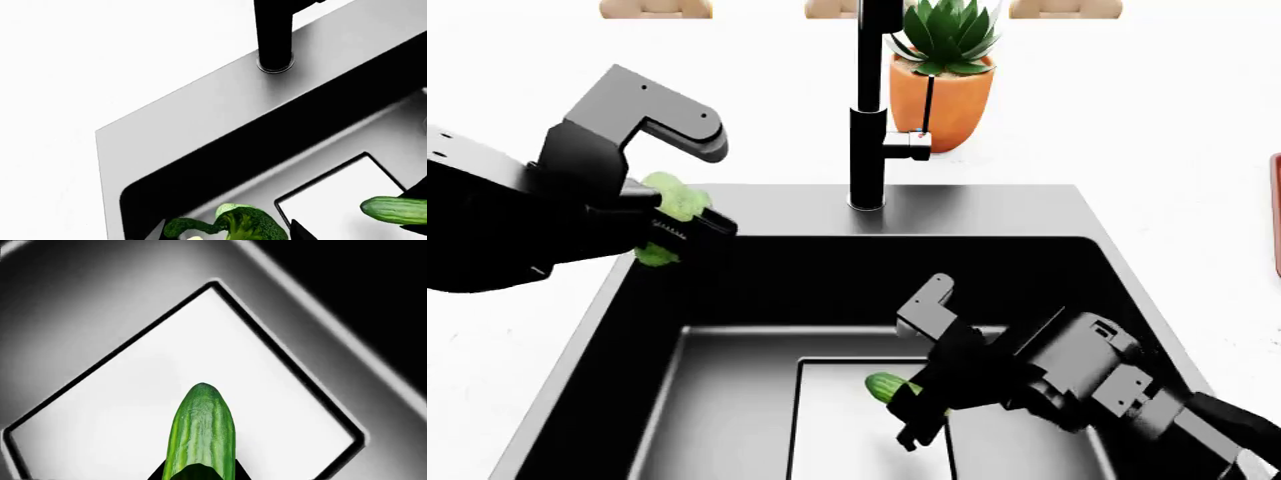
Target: Pick up the fruits and vegetables and place them in the sink. Turn on the sink faucet to wash them. Then turn the sink off and put them in the tray.
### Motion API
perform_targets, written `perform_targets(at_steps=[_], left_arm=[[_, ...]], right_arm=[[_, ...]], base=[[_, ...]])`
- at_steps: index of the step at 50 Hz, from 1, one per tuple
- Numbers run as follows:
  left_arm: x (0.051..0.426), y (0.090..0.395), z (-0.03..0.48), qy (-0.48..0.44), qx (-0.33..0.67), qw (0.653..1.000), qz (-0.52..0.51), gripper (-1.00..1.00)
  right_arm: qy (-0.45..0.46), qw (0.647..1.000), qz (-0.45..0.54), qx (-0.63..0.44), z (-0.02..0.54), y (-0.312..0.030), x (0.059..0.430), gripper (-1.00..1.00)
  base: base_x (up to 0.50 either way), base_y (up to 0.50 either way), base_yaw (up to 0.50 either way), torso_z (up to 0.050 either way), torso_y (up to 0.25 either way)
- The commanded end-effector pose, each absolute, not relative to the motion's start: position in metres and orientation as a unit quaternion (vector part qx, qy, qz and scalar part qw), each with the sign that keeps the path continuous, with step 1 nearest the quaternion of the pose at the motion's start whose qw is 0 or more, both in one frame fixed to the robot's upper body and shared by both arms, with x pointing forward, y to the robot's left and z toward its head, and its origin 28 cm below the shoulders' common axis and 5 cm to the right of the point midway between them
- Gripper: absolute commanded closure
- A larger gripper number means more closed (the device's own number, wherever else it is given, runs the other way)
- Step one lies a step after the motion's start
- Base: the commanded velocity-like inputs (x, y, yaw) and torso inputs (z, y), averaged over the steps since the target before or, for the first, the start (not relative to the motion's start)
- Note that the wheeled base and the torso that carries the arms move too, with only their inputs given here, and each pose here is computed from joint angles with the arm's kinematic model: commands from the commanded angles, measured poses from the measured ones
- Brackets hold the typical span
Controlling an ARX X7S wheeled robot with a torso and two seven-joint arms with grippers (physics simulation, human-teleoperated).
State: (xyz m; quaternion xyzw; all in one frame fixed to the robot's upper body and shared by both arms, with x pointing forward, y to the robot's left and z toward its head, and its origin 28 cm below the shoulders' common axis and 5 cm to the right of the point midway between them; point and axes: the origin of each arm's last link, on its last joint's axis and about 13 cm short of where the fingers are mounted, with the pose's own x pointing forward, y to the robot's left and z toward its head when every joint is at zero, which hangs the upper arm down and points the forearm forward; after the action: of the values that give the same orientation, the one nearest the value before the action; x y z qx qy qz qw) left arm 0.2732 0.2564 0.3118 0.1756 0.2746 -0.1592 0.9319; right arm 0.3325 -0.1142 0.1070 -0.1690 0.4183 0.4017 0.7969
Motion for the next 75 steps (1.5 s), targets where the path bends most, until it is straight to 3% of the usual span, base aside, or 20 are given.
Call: perform_targets(at_steps=[1,12,13,23,33,46,54,75], left_arm=[[0.269,0.244,0.327,0.273,0.208,0.919,-0.193,1.0],[0.264,0.246,0.322,0.274,0.205,0.919,-0.198,1.0],[0.264,0.247,0.32,0.275,0.205,0.919,-0.196,1.0],[0.265,0.25,0.309,0.283,0.199,0.918,-0.194,1.0],[0.264,0.235,0.284,0.305,0.199,0.901,-0.237,1.0],[0.277,0.209,0.242,0.343,0.203,0.869,-0.294,1.0],[0.285,0.19,0.205,0.361,0.193,0.848,-0.337,1.0],[0.299,0.171,0.157,0.376,0.192,0.834,-0.355,1.0]], right_arm=[[0.449,0.775,0.391,-0.21,0.072,-0.109,0.352,1.0],[0.47,0.753,0.396,-0.236,0.05,-0.099,0.358,1.0],[0.464,0.758,0.396,-0.231,0.054,-0.099,0.359,-1.0],[0.308,0.822,0.431,-0.208,0.19,-0.104,0.331,-1.0],[0.204,0.879,0.37,-0.221,0.273,-0.142,0.262,-1.0],[0.11,0.935,0.281,-0.188,0.317,-0.165,0.248,-1.0],[0.001,0.967,0.213,-0.143,0.329,-0.167,0.248,-1.0],[-0.048,0.969,0.204,-0.133,0.34,-0.154,0.265,-1.0]], base=[[0.0,0.0,0.0,0.0,0.0],[0.0,0.0,0.0,0.0,0.0],[0.0,0.0,0.0,0.0,0.0],[0.0,0.0,0.0,0.0,0.0],[0.0,0.0,0.0,0.0,0.0],[0.0,0.0,0.0,0.0,0.0],[0.0,0.0,0.0,0.0,0.0],[0.0,0.0,0.0,0.0,0.0]])
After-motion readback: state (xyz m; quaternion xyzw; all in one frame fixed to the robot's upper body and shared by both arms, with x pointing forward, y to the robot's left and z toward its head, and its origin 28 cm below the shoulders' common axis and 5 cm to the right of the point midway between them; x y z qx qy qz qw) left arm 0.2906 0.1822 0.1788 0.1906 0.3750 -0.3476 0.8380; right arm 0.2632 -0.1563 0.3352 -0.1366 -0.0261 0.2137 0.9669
